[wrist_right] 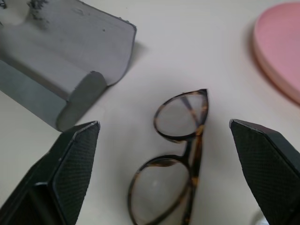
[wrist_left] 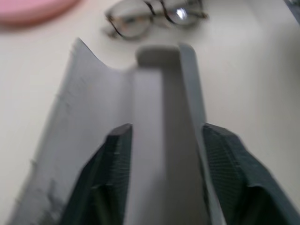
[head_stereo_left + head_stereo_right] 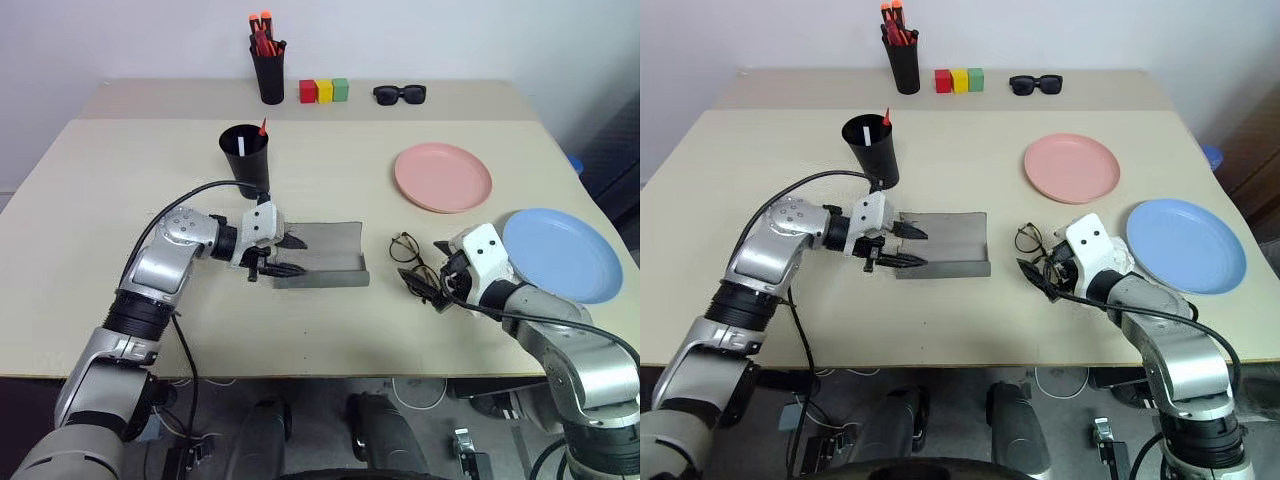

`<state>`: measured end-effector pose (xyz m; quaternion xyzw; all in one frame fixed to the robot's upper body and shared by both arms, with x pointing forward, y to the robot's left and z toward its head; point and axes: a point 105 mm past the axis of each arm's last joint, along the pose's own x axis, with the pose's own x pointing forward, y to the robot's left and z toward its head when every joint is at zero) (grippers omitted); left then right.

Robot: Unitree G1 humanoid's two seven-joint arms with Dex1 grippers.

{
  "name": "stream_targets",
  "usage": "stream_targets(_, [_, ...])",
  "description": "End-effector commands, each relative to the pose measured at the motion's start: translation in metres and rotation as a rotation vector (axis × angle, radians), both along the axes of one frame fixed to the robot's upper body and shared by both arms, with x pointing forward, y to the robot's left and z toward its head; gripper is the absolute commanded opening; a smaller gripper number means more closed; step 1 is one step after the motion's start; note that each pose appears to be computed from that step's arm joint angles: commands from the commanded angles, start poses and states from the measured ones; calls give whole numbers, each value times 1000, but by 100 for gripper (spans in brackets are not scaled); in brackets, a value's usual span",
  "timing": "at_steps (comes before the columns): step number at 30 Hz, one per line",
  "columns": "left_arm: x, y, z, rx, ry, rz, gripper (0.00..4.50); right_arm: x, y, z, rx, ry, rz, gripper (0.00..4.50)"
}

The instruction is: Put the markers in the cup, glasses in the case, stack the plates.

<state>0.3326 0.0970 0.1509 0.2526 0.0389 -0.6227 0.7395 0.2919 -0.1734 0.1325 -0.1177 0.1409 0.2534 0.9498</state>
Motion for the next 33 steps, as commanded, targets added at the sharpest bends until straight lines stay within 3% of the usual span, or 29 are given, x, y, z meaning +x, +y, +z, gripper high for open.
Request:
stream_targets(1, [-10, 2, 24, -110, -85, 24, 226, 9, -9, 9, 4, 5, -72, 450])
stream_targets(8, [-56, 8, 9, -132, -34, 56, 226, 24, -14, 9, -73, 65, -144, 450])
stream_targets(16, [-62, 21, 0, -161, 15, 190, 226, 27, -15, 0, -182, 109, -131, 450])
stream_targets(20, [-63, 23, -1, -185, 30, 228, 230, 27, -17, -1, -193, 127, -137, 321])
stream_targets(26, [-66, 24, -7, -188, 45, 238, 230, 28, -17, -1, -187, 140, -134, 7])
stream_targets(33, [-65, 31, -14, -195, 56, 279, 230, 31, -13, 8, -222, 91, -106, 7])
